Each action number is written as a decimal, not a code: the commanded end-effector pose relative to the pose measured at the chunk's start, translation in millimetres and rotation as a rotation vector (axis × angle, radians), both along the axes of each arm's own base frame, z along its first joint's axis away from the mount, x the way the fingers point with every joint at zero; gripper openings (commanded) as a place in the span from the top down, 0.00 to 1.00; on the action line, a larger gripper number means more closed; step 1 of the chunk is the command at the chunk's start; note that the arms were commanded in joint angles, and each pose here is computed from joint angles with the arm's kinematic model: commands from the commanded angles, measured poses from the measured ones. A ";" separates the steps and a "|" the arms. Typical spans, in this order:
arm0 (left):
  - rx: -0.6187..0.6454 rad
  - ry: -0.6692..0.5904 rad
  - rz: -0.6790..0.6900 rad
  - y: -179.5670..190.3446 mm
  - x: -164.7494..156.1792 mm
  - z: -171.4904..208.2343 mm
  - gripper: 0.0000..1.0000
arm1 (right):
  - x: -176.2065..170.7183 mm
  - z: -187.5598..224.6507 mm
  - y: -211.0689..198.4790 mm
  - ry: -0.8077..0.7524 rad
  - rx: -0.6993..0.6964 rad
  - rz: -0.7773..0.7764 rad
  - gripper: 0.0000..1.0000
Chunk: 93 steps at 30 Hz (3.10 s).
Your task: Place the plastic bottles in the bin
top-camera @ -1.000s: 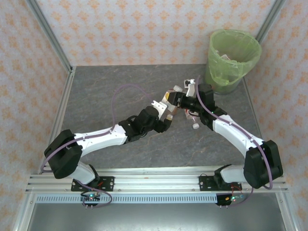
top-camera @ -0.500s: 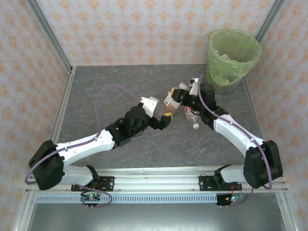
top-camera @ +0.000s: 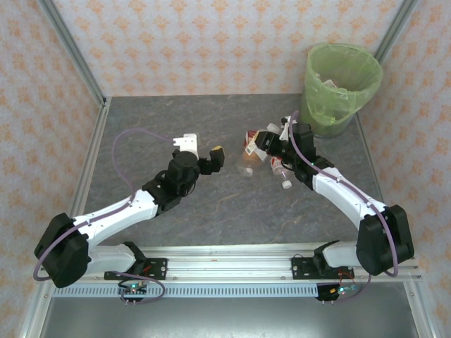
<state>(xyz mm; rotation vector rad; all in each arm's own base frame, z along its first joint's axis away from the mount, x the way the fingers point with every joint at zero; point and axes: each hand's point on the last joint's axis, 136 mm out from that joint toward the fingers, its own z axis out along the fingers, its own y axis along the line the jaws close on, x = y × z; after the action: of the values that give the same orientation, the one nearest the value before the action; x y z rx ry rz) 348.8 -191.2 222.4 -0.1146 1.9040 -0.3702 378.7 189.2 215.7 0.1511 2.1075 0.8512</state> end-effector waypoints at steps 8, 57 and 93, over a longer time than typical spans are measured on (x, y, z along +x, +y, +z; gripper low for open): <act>-0.032 0.088 0.240 47.4 2.0 -25.0 0.00 | 12.3 30.8 -19.3 -0.102 -0.112 -0.079 1.00; -0.081 0.101 0.324 81.3 -14.3 -41.6 0.00 | 107.9 241.9 -139.3 -0.714 -0.469 -0.516 1.00; -0.056 0.133 0.339 78.5 -6.2 -56.7 0.00 | 238.5 188.8 -252.7 -0.438 -0.758 -0.859 0.89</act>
<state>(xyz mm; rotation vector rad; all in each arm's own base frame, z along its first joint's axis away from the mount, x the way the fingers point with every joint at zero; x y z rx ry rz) 336.5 -120.5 161.4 -0.4549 1.9960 -0.2123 615.3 -49.8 398.7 0.2886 1.5949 -0.4427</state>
